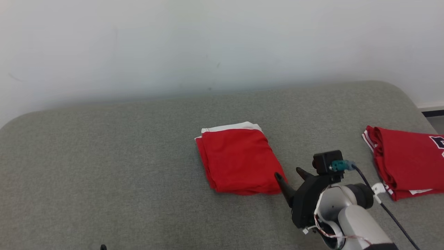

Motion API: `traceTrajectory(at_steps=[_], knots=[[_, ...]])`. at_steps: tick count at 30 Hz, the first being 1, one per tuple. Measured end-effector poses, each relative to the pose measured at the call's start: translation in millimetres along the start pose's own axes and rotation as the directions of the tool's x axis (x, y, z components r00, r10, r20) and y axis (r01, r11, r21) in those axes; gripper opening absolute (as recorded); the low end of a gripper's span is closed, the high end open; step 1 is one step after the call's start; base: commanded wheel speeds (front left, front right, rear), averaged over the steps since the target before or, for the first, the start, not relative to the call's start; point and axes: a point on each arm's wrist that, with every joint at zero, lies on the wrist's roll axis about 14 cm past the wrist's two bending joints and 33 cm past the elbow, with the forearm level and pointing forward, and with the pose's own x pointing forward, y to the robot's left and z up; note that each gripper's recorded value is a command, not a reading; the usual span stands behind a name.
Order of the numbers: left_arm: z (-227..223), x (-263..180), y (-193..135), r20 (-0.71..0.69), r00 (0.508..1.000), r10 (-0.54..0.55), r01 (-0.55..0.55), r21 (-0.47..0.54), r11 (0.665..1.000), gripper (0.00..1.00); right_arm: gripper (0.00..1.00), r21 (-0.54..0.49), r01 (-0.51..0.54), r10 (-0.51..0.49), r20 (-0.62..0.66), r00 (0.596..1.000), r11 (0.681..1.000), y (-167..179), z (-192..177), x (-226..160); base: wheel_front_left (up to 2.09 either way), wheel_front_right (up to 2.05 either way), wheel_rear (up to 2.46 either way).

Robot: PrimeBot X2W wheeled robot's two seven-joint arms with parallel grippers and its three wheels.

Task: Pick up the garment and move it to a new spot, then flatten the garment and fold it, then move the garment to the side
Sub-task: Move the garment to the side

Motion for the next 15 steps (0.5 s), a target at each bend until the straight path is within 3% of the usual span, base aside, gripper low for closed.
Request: traceTrajectory(at_steps=[4, 8, 15], knots=[[3, -2, -4, 0.011, 1.0, -0.005, 0.005, -0.009, 1.0, 1.0, 1.0, 0.028, -0.019, 0.023, -0.142, 0.99, 0.999, -4, 6, 17, 0.0, 0.0, 0.0], [5, -8, 3, 0.02, 1.0, 0.025, -0.024, -0.014, 1.0, 1.0, 1.0, 0.042, 0.027, -0.017, -0.23, 0.973, 0.999, -28, 14, 30, 0.0, 0.0, 0.0], [12, -17, 19, 0.042, 0.995, 0.09, -0.089, -0.014, 0.996, 1.0, 1.0, -0.029, 0.078, -0.083, -0.333, 0.939, 0.997, -47, 18, 68, 0.0, 0.0, 0.0]])
